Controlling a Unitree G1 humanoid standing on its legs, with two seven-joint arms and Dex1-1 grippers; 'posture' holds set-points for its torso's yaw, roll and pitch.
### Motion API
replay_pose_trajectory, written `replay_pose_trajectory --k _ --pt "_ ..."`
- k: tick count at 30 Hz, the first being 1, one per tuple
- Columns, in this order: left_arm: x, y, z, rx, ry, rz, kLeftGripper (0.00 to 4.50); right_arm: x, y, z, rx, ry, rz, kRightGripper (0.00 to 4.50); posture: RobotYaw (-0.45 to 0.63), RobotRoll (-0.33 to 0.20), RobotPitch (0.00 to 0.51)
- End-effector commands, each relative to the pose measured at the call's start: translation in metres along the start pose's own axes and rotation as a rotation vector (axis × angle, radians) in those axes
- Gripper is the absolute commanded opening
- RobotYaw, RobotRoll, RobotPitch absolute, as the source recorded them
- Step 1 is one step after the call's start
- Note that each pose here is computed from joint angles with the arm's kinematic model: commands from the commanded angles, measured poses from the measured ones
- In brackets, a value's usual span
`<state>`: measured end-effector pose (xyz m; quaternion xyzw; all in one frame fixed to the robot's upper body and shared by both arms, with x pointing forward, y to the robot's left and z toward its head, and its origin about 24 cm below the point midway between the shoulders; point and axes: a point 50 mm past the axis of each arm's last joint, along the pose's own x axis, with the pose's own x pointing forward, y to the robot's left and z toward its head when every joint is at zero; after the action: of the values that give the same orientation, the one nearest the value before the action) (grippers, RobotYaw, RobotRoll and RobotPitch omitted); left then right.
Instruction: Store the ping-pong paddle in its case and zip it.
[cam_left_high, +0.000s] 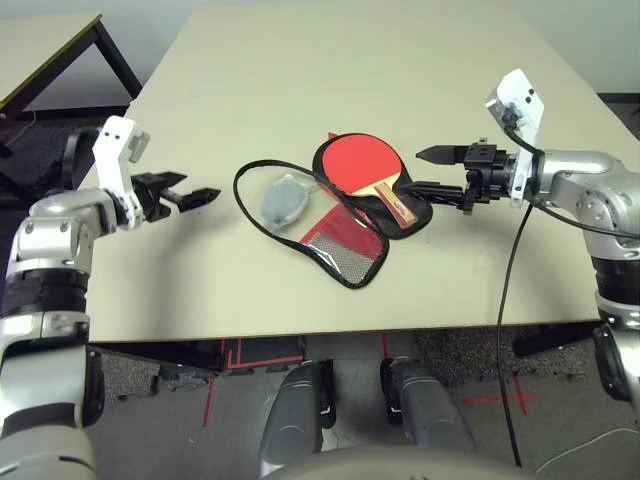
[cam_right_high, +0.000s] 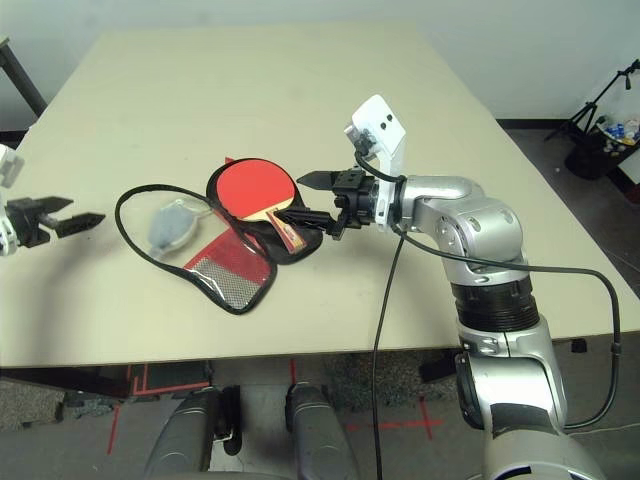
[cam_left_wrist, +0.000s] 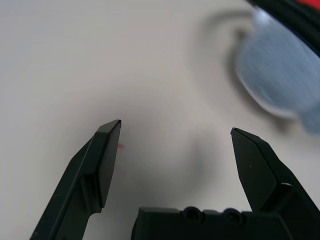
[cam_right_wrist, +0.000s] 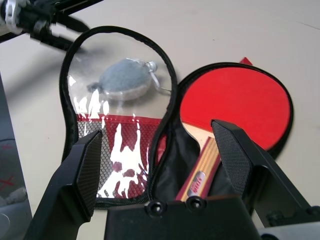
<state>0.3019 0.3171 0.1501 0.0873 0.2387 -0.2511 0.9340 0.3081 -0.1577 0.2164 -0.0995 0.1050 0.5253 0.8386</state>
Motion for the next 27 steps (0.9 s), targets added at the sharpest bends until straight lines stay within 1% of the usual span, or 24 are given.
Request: replay_pose_trajectory --k 1,3,6,9,13,15,18,21,23,27 --pt "0.012 -0.03 0.017 0.028 -0.008 -0.138 4.5 0.001 0.002 0.002 -0.023 0.005 0.009 4.47 -0.01 0.0 0.148" --pt "0.018 -0.046 0.029 0.055 -0.019 -0.202 4.5 0.001 0.002 0.002 -0.021 0.008 0.006 4.47 -0.02 0.0 0.15" --pt "0.024 -0.073 0.054 0.098 -0.057 -0.317 4.5 -0.002 0.002 0.002 -0.02 0.011 -0.004 4.47 -0.03 0.0 0.15" --pt "0.026 -0.091 0.076 0.122 -0.091 -0.404 4.5 -0.006 -0.001 0.003 -0.022 0.011 -0.029 4.47 -0.04 0.0 0.15" --pt "0.032 -0.11 0.107 0.133 -0.17 -0.509 4.5 -0.015 -0.012 0.007 -0.033 0.008 -0.116 4.47 -0.05 0.0 0.149" --pt "0.037 -0.115 0.118 0.131 -0.2 -0.537 4.5 -0.02 -0.019 0.01 -0.036 0.009 -0.183 4.47 -0.05 0.0 0.148" --pt "0.047 -0.121 0.127 0.16 -0.216 -0.551 4.5 -0.032 -0.03 0.016 -0.036 -0.002 -0.259 4.47 -0.06 0.0 0.146" --pt "0.057 -0.123 0.13 0.183 -0.221 -0.549 4.5 -0.041 -0.035 0.021 -0.038 -0.004 -0.302 4.47 -0.07 0.0 0.144" --pt "0.069 -0.123 0.129 0.185 -0.222 -0.54 4.5 -0.046 -0.038 0.024 -0.046 -0.009 -0.323 4.47 -0.08 0.0 0.143" --pt "0.087 -0.118 0.127 0.209 -0.22 -0.491 4.5 -0.047 -0.04 0.025 -0.041 -0.008 -0.342 4.47 -0.08 0.0 0.142"
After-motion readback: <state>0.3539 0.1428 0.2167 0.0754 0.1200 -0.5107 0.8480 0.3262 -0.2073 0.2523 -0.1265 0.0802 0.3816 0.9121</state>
